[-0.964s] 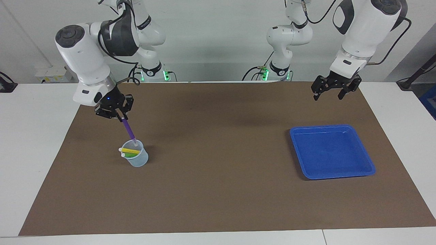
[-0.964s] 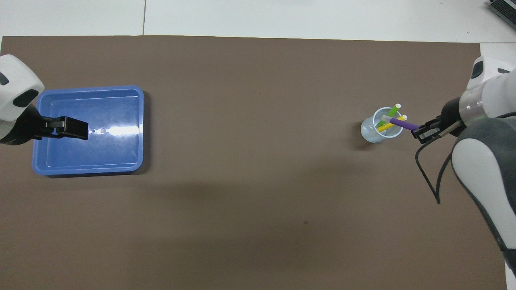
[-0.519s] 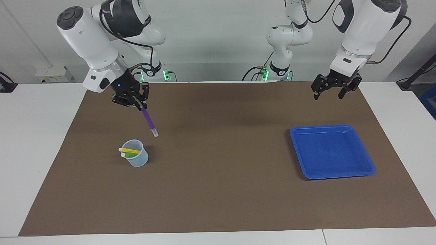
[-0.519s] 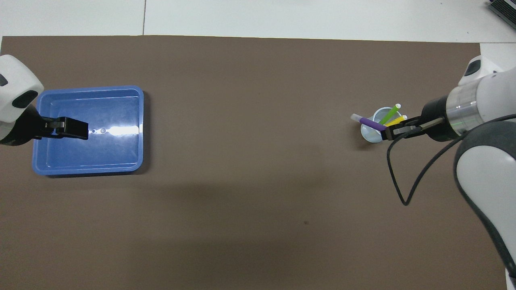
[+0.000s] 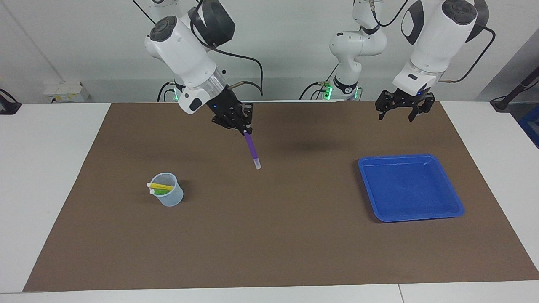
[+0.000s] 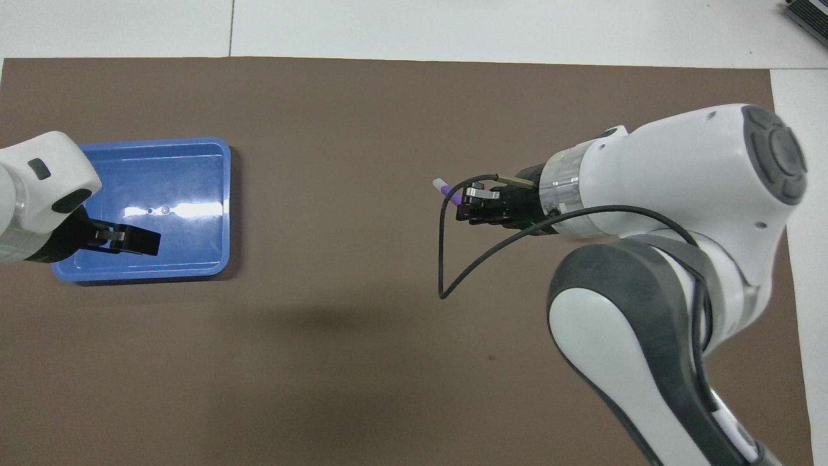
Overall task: Right arm passes pens to left for tray arrangement
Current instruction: 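Carry the purple pen toward the left gripper while the left gripper opens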
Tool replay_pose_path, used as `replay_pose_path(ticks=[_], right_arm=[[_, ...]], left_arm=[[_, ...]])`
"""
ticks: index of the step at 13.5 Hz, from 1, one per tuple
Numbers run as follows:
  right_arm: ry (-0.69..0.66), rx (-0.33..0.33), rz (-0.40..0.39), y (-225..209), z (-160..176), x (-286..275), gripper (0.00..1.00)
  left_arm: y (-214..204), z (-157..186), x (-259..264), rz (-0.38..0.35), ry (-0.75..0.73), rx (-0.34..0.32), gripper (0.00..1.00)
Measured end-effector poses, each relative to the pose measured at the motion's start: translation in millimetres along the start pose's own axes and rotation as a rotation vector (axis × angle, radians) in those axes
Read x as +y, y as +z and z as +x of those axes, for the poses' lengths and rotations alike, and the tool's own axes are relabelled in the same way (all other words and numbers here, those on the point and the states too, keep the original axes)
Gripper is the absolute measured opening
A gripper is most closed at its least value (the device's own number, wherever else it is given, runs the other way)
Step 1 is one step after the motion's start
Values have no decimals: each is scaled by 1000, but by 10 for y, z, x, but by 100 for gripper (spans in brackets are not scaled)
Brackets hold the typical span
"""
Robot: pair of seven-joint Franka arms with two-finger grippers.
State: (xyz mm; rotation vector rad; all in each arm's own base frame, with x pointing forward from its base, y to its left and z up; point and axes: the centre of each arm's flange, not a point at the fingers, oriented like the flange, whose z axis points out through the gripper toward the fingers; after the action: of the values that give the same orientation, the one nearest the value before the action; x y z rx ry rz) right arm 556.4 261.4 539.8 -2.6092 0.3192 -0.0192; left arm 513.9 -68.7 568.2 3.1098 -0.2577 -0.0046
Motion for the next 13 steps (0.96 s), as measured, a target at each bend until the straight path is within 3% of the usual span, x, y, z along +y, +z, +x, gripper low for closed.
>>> replay_pose_path(ticks=[2,5,7,11,13], right_arm=[[75,16,41,246,-52,-187,18],[147,49,87,512,-249,-517,18],[184,42,111,545,-325,-622,18],[233,42,138,460,-335,-723,18],[249,40,148,446,-364,-806,18]], left_arm=[[130,-23,-94,-115,-60,-5,100],[352,-86,-393,-331,-293,-45,98],[435,-77,-454,-402,-476,-86,93],[571,172,-204,-598,-890,-180,94],[663,319,-52,-658,-1025,-215,93]])
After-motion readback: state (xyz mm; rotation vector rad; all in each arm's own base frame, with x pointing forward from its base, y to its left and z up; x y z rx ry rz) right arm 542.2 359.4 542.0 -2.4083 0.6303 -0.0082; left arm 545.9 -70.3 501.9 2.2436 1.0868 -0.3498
